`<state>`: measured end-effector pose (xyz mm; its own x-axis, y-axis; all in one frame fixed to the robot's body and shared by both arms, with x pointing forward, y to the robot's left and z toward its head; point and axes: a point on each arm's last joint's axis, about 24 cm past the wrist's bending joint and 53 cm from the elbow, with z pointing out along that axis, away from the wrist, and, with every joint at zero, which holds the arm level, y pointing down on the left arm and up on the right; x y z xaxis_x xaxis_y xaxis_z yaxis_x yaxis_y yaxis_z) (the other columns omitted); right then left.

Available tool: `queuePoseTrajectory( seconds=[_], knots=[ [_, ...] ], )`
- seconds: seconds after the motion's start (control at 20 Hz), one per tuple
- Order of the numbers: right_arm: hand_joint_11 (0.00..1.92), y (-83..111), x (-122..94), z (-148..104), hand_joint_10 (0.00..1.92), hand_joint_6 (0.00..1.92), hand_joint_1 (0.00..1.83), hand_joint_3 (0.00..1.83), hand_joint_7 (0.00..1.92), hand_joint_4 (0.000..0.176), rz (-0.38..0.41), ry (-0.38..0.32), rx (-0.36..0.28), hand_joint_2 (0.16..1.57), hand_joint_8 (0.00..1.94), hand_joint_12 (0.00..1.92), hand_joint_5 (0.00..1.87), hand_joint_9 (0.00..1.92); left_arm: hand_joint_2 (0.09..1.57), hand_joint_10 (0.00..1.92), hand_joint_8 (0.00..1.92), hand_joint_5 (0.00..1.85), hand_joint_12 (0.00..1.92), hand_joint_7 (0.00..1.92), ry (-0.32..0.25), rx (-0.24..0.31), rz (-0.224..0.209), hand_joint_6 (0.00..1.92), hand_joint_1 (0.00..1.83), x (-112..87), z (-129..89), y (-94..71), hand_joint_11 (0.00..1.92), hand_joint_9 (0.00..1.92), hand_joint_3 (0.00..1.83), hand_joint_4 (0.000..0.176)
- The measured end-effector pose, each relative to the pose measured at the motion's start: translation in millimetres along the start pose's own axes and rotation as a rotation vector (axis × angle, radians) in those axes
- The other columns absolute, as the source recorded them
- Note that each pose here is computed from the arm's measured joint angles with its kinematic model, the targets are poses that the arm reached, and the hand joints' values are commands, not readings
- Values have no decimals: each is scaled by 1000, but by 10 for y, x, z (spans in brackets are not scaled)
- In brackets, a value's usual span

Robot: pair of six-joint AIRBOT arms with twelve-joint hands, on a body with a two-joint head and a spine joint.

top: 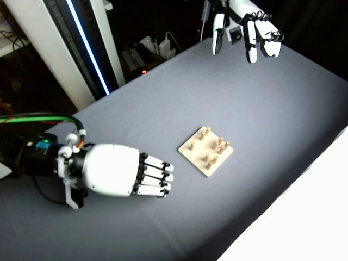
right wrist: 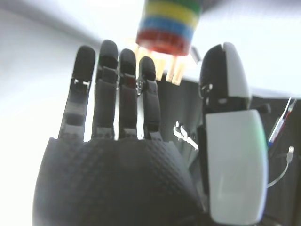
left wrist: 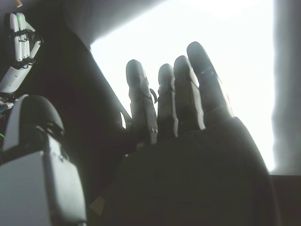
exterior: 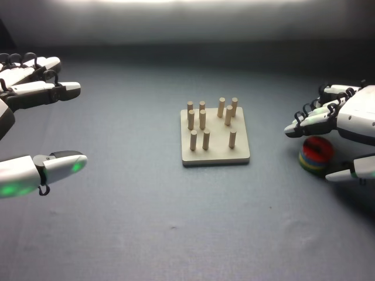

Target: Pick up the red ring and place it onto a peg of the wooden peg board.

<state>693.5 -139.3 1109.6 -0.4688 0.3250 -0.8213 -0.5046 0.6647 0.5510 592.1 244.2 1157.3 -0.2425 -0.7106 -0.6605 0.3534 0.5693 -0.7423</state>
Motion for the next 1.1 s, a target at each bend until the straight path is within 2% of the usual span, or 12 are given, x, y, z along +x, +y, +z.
queuePoseTrajectory(
  seconds=[0.25, 0.35, 0.55, 0.6, 0.65, 0.7, 0.75, 0.8, 0.9, 0.95, 1.05, 1.1],
  knots=[
    [67, -46, 19, 6, 30, 18, 1104, 5, 641, 7, 0, 8, 17, 1087, 18, 1252, 617, 647, 1022, 3, 3, 539, 678, 227, 1, 0, -5, 3, 617, 2, -1, -1, 0, 174, 0, 0],
    [160, -50, 14, 16, 52, 20, 1083, 3, 715, 0, 5, 4, 17, 1090, 25, 1206, 675, 730, 1013, 6, 3, 546, 771, 246, 4, 3, -6, 1, 582, 9, -1, -7, 0, 195, 0, 0],
    [332, -17, 12, 38, 55, 20, 1183, 0, 828, 0, 7, 1, 8, 1069, 12, 1173, 830, 848, 1009, 6, 6, 536, 727, 240, 4, 2, -7, 3, 621, 9, -1, -6, 0, 178, 0, 0],
    [430, -17, 10, 38, 47, 832, 1150, 5, 882, 0, 8, 1, 8, 1119, 11, 1126, 911, 902, 1009, 5, 4, 531, 729, 238, 4, 3, -7, 1, 618, 8, -1, -6, 0, 177, 0, 0],
    [636, -15, 10, 38, 72, 1091, 1194, 0, 970, 0, 8, 1, 7, 1137, 765, 1088, 879, 1011, 1004, 4, 3, 526, 730, 237, 4, 3, -6, 0, 613, 9, -1, -7, 0, 175, 0, 0],
    [795, -18, 14, 38, 129, 1144, 1216, 0, 1036, 0, 6, 2, 9, 1130, 860, 1129, 865, 1159, 1003, 4, 4, 530, 728, 240, 4, 3, -6, 2, 616, 9, -1, -7, 0, 174, 0, 0],
    [817, -20, 14, 38, 885, 1112, 1341, 2, 1071, 0, 7, 2, 10, 1100, 735, 1154, 876, 1055, 1004, 3, 4, 536, 725, 241, 4, 3, -7, 4, 643, 9, -1, -7, 0, 175, 0, 0],
    [753, -19, 13, 38, 1095, 1124, 1371, 1, 1071, 0, 8, 2, 9, 1104, 747, 1158, 874, 968, 1004, 3, 1, 530, 725, 236, 4, 3, -8, 1, 624, 8, -1, -6, 0, 174, 0, 0],
    [708, -30, 23, 39, 1134, 1147, 1375, 0, 1059, 0, 5, 6, 13, 1107, 753, 1174, 910, 920, 1011, 3, 2, 525, 671, 224, 4, 3, -9, 1, 629, 8, -1, -8, 0, 158, 0, 0],
    [867, -35, 25, 40, 1033, 1135, 1381, 0, 1051, 0, 4, 7, 15, 1094, 731, 1121, 902, 1021, 1008, 5, 3, 529, 661, 224, 4, 3, -9, 3, 607, 9, -1, -7, 0, 162, 0, 0],
    [1054, -37, 24, 40, 970, 1126, 1385, 0, 1062, 0, 5, 7, 16, 1085, 696, 1025, 883, 1092, 1003, 5, 2, 547, 688, 225, 3, 3, -9, 3, 633, 8, -1, -7, 0, 167, 0, 0],
    [900, -37, 24, 40, 1030, 1020, 1379, 0, 1108, 0, 5, 7, 16, 1077, 664, 1155, 907, 1072, 1004, 3, 1, 548, 691, 225, 3, 3, -9, 2, 624, 8, -1, -7, 0, 165, 0, 0]
  ],
)
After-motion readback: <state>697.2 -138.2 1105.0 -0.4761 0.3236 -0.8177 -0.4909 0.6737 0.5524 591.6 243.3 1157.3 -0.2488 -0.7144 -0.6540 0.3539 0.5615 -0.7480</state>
